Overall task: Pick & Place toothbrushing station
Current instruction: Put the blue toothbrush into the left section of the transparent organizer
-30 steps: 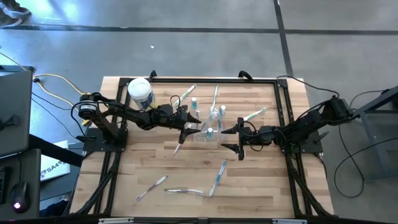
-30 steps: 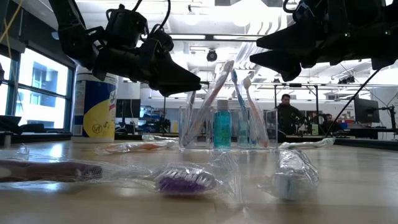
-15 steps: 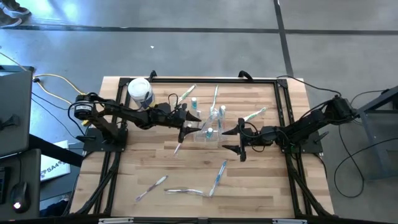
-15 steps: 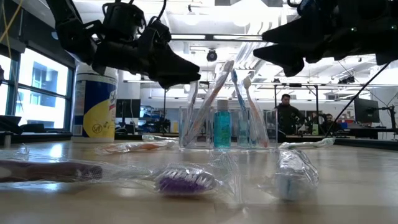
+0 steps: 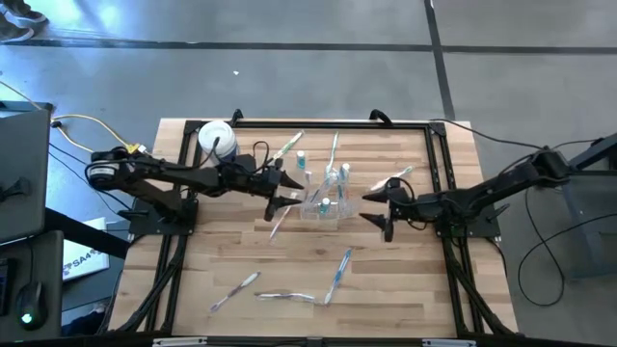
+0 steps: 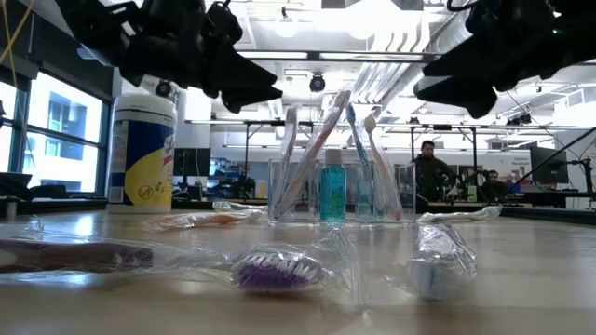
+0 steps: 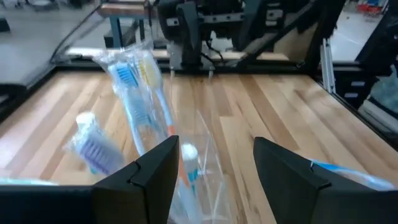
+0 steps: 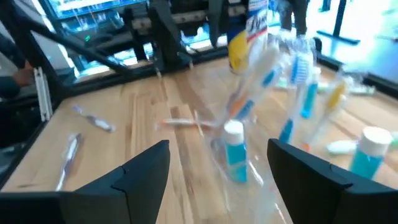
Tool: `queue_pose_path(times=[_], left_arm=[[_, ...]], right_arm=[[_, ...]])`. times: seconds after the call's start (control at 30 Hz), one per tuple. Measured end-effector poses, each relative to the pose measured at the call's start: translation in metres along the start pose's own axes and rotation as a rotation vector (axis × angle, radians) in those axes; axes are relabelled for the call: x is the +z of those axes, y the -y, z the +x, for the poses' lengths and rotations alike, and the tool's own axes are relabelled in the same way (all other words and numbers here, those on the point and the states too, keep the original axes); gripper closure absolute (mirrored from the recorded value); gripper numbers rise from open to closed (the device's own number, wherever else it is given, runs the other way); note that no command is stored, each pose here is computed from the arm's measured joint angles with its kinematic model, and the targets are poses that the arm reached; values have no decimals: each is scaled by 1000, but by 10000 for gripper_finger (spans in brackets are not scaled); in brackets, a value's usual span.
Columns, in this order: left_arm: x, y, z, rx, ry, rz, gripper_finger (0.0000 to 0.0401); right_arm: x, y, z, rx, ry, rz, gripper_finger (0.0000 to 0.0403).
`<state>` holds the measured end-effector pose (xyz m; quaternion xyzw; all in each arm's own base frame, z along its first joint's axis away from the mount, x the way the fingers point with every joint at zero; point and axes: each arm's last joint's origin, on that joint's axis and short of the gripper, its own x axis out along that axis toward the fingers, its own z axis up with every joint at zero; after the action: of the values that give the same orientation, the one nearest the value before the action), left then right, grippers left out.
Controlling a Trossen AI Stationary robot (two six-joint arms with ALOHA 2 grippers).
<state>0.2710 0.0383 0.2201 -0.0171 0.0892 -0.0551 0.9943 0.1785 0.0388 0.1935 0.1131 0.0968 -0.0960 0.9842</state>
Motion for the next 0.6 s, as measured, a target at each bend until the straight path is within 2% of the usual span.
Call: queue_pose_path(times=[0.07,0.2,0.3,0.43,0.6], left_arm=[[2,1,-4,-6,-14,-3,194],[4,4,-10,-34,-41,-8,194],[4,5,-12,-54,-56,-14,194],[4,6,-12,-79,-50,-13,194],[5,6,-12,-80,-45,-11,194]], right_arm=[[0,0,-2,33,-24,-2,140],[-2,-6,-4,234,-86,-18,140],[-4,-16,-5,347,-80,-73,140],[0,-30,-5,420,-15,-187,140],[15,-51,1,464,-17,-310,140]])
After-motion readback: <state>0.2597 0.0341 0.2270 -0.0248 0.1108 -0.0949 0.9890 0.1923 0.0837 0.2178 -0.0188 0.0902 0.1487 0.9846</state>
